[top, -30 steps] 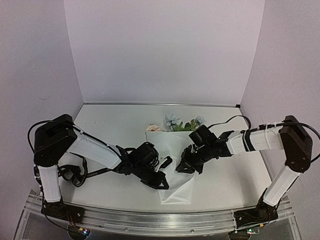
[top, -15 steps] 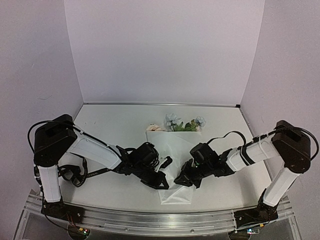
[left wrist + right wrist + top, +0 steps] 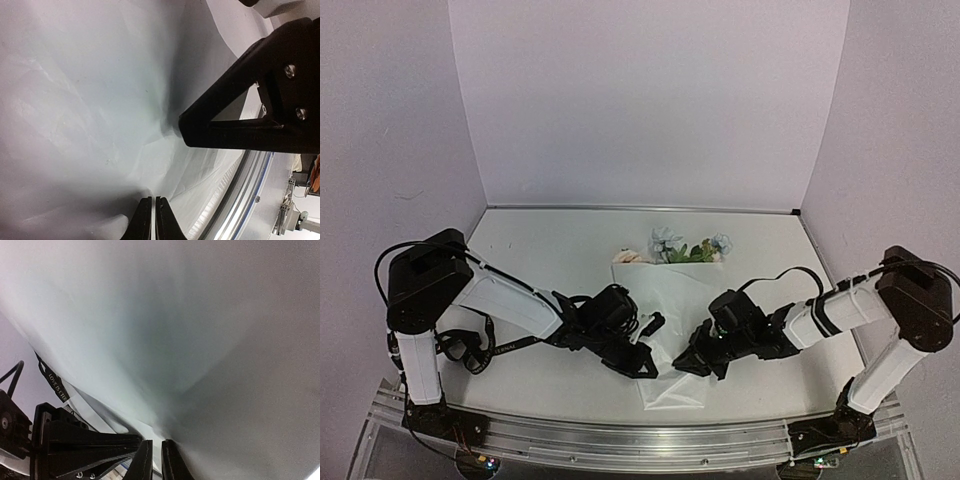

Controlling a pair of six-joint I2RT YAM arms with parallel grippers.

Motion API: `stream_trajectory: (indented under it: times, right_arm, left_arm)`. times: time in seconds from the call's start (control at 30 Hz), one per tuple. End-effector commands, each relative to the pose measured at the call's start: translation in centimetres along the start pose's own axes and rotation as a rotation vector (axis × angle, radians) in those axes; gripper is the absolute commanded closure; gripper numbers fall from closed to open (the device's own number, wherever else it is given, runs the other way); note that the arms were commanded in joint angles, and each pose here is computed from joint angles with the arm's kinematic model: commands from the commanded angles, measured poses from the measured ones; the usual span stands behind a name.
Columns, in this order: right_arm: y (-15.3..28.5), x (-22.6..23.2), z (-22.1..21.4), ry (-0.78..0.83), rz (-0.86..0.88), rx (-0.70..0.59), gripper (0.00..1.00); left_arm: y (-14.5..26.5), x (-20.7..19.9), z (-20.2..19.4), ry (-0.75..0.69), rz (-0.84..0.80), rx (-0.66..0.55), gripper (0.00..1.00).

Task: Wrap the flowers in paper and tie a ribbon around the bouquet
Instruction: Press the fold line of the 2/3-folded wrapping paper.

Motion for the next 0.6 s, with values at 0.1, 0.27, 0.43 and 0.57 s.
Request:
stream_trajectory:
  times: [0.1, 0.27, 0.43, 0.57]
  right_arm:
    - [2.1, 1.1, -1.3, 0.113, -0.027, 0.013, 0.92]
    - [1.6, -0.2, -1.2, 0.106, -0.078, 0.014, 0.92]
    - [0.6, -1.8, -0.8, 0.101, -0.142, 0.002, 0.92]
    - [0.4, -2.5, -0.7, 0.093, -0.162, -0.01, 0.92]
  left_arm:
    - [1.8, -1.8, 1.3, -0.066, -0.024, -0.076, 0.94]
    - [2.1, -1.9, 1.4, -0.072, -0.024, -0.079, 0.94]
    - [2.1, -1.8, 1.2, -0.07, -0.02, -0.077, 0.94]
    - [2.4, -1.1, 0.9, -0.05, -0.011, -0.086, 0.94]
Point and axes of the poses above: each gripper's point midway between its finger pads, its own y axis back along the fingers, its own x axis along the line the jaws close on, z = x × y, the point moved 10 cm from there along y, back along the fingers, and after that the axes turned 2 degrees about -y, right-handed, at the moved point
